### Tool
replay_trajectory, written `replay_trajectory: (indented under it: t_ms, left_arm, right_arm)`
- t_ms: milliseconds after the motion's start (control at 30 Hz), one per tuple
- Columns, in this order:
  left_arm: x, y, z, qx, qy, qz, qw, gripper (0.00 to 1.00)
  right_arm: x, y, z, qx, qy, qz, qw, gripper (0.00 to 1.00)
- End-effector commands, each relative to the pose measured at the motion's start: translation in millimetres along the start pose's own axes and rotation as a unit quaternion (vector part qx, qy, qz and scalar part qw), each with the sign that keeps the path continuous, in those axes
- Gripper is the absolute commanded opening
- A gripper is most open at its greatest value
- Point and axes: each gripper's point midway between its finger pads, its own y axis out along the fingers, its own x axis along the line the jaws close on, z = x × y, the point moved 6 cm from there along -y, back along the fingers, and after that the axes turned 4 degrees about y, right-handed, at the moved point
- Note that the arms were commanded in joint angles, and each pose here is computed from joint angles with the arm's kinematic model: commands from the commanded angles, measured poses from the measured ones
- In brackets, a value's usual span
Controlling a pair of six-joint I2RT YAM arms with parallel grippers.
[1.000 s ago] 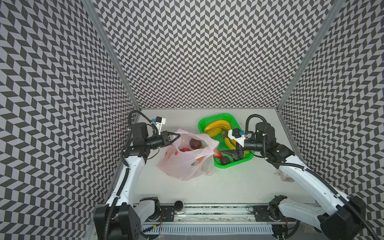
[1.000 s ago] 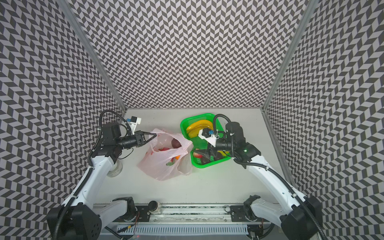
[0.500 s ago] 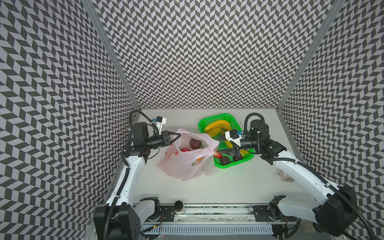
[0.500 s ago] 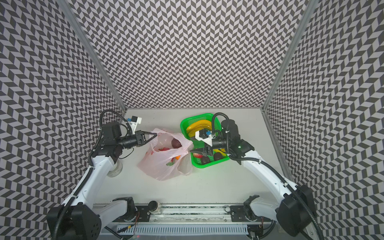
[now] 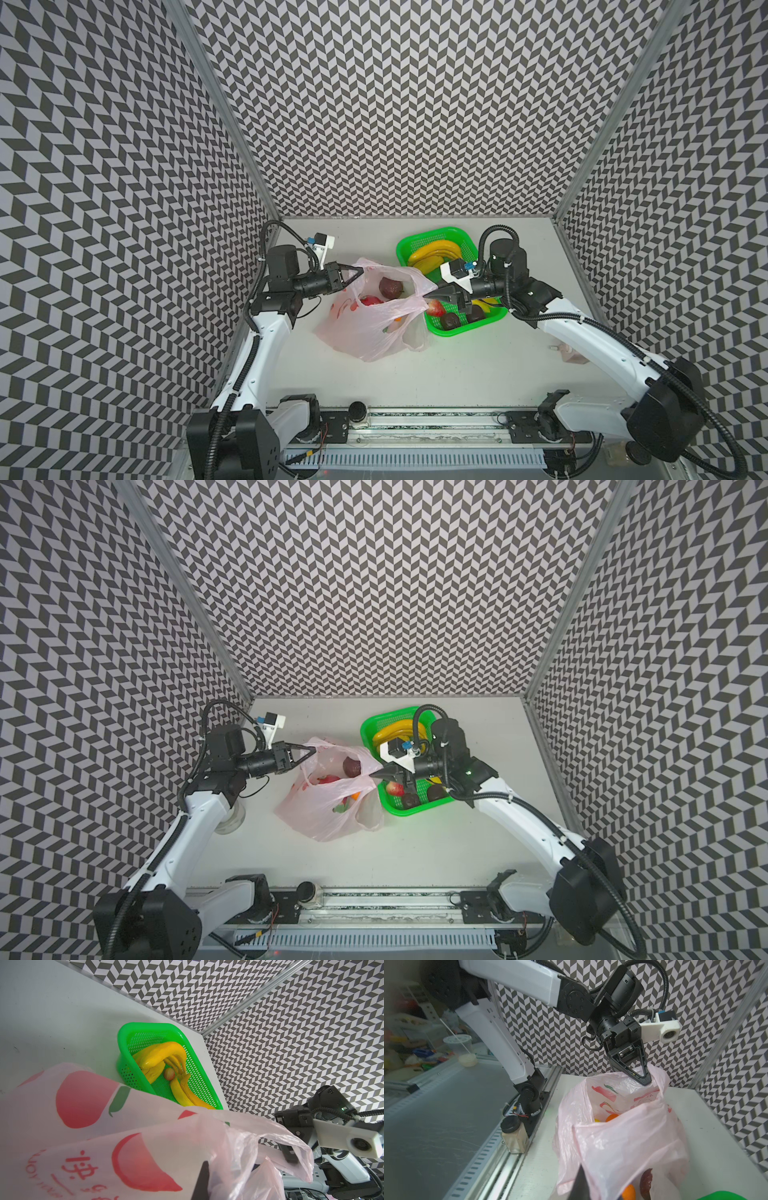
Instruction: Place the fake fruits into the plastic bag and tie a complex knot
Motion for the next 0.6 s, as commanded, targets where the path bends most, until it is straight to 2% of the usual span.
replay_trajectory:
  t_ms: [0,133,267,467,567]
  left_arm:
    - [-5.1,-0.8,-3.2,-0.011,0.021,-0.001,1.0,0.17]
    - [-11.9,-4.3,-8.0,-0.02,0.036,-0.005,0.999,0.32]
    - [-25.1,-11.9,-16.4,-0.034,0.075,-0.013,0.997,0.46]
    - [-48.4,-26.8,-29.9,-0.071,0.14,-0.032,0.987,0.58]
    - [-66.0,-34.3,-36.4,-0.089,0.191,-0.028,0.977,0.67]
  right_arm:
    - [-3.4,-0.1,-17.9,-0.02,-0.032,0.009,0.999,0.0]
    - [-9.1,-0.9,-20.1,-0.026,-0.015,0.034,0.999,0.0]
    - [-17.1,-2.0,-23.5,-0.031,0.004,0.059,0.998,0.0]
    - [-27.9,-3.8,-26.0,-0.039,0.029,0.092,0.995,0.0]
    - [-35.3,-5.1,-31.0,-0.045,0.046,0.106,0.992,0.0]
